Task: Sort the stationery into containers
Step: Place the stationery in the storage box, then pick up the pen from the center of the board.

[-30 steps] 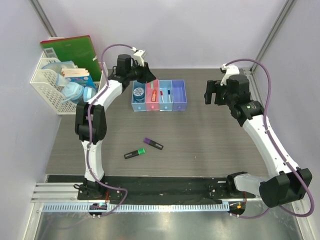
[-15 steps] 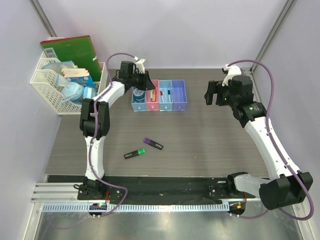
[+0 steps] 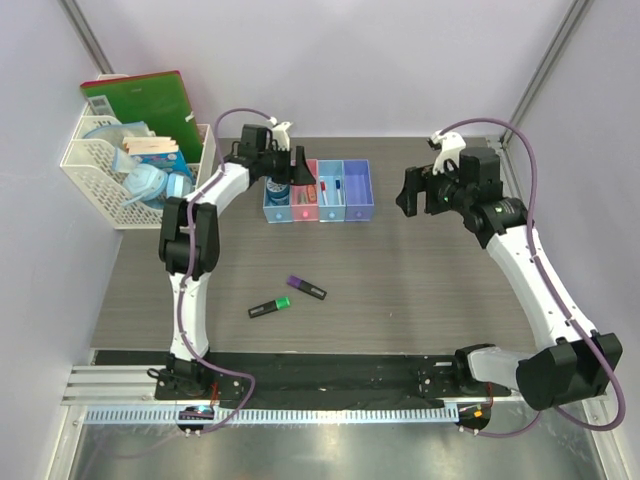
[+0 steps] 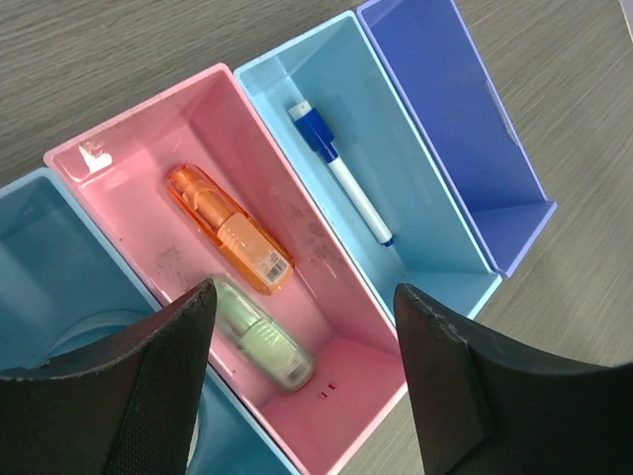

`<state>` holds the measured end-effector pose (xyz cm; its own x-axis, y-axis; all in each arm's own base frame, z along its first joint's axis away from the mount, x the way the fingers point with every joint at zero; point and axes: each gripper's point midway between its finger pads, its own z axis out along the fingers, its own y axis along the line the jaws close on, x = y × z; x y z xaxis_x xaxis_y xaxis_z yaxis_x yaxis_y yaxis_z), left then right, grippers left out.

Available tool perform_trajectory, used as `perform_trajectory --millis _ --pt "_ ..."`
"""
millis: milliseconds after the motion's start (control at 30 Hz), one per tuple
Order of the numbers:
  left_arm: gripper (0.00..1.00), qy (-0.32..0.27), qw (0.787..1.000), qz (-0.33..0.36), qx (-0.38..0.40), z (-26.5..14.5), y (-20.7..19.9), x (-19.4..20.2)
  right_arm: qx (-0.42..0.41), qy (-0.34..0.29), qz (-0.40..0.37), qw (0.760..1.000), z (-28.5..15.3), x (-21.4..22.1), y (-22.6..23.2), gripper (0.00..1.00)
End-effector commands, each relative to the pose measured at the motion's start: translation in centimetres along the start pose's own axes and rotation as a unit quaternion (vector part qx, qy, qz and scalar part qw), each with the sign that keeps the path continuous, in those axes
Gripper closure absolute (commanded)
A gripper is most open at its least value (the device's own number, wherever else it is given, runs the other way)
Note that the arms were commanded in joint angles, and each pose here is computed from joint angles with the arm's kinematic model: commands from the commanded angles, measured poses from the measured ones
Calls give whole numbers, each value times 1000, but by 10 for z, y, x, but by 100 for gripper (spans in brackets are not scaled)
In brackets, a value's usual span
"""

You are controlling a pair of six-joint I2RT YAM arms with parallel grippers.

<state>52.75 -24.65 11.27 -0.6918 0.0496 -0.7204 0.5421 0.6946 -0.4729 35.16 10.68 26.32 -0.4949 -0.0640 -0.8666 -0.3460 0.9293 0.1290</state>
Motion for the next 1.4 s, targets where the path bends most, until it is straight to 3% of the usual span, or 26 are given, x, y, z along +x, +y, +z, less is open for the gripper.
perform_trajectory --millis 0,133,167,233,300,333,367,467,733,1067,1367 --pt "28 -35 998 49 6 -39 -30 -36 -92 17 -74 993 -1 2 40 9" --pt "27 -37 985 164 -40 -99 -50 -45 -130 65 -141 979 13 31 73 10" --pt "25 1 978 203 -51 -109 -44 -21 -133 86 -149 976 20 44 77 10" --pt "25 19 966 250 -60 -141 -53 -9 -150 109 -164 969 28 60 91 10" --pt "25 88 955 278 -45 -155 -50 43 -167 132 -170 962 38 77 105 10" --pt "25 86 950 298 -45 -174 -61 48 -172 140 -172 960 41 82 109 11" --pt "25 116 949 292 -40 -178 -56 80 -177 148 -176 957 45 88 115 11" --pt "25 124 939 318 -38 -203 -64 120 -190 174 -199 946 60 111 138 12" --pt "26 118 930 344 -61 -229 -63 184 -187 240 -220 927 98 165 182 13" --pt "27 124 934 334 -14 -243 -84 228 -179 269 -236 916 129 206 221 16" --pt "28 130 933 333 -38 -244 -72 255 -192 296 -256 900 132 236 247 20"
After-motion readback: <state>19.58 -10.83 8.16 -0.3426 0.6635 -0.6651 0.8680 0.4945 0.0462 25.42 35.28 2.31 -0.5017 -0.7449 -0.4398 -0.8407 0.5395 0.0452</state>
